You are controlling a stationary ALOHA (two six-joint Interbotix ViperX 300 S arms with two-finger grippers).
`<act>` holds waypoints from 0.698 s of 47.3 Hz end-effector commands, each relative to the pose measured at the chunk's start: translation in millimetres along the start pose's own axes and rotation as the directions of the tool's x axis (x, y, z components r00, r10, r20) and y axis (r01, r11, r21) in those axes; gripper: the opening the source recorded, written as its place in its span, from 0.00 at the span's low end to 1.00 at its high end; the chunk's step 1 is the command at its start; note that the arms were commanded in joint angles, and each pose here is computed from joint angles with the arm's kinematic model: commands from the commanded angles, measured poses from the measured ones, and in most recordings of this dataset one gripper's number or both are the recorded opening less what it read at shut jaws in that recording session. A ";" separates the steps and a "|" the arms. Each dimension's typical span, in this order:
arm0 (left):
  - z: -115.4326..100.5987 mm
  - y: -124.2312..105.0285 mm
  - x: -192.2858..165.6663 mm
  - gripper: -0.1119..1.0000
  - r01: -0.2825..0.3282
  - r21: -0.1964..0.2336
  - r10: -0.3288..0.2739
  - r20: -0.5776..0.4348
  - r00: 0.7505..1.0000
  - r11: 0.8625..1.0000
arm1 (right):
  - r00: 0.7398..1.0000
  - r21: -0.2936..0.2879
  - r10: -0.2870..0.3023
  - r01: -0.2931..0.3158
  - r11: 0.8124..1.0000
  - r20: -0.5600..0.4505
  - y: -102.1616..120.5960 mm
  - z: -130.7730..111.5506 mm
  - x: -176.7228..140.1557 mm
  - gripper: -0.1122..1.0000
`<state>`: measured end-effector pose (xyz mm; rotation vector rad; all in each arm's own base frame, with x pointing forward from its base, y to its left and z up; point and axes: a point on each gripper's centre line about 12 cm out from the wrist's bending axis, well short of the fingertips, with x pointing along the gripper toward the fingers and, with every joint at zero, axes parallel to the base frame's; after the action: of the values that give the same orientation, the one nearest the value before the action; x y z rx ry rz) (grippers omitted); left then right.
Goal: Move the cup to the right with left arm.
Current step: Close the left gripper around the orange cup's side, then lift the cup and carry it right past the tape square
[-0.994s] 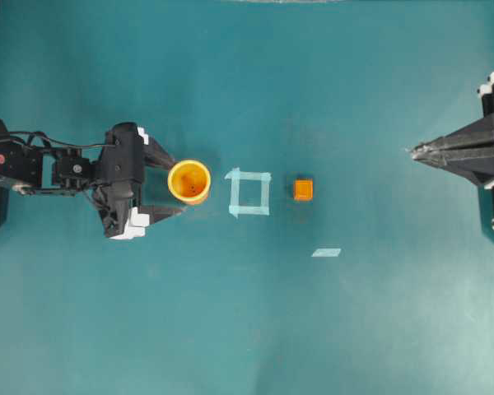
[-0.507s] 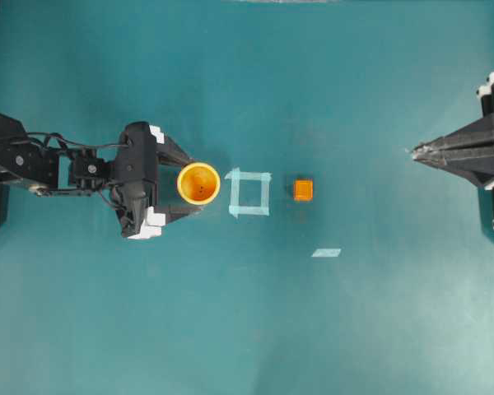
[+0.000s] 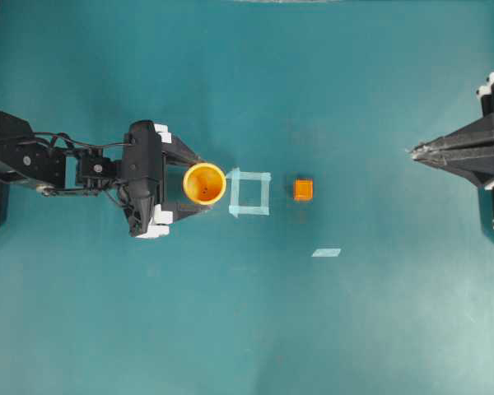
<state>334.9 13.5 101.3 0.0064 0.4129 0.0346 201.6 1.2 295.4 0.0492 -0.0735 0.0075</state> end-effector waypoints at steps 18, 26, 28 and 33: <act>14.7 0.6 2.0 0.69 -0.002 0.004 0.001 0.078 0.997 1.000 | 1.000 0.004 0.000 -0.001 1.000 0.028 0.5 11.5 3.4 0.10; 21.2 0.7 3.5 0.69 -0.002 0.002 0.002 0.101 0.995 1.000 | 1.000 0.005 0.003 -0.003 1.000 0.029 0.8 11.7 3.4 0.10; 23.2 0.8 4.1 0.69 -0.002 0.002 0.002 0.106 0.994 1.000 | 1.000 0.005 0.001 -0.001 1.000 0.028 0.5 11.5 3.4 0.10; 30.8 1.0 7.2 0.69 -0.003 0.001 0.003 0.127 0.992 1.000 | 1.000 0.005 0.003 -0.003 1.000 0.029 0.9 12.1 3.5 0.10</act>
<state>345.1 13.9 111.5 0.0109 0.3424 0.0347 201.6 1.2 295.4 0.0508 -0.0735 0.0076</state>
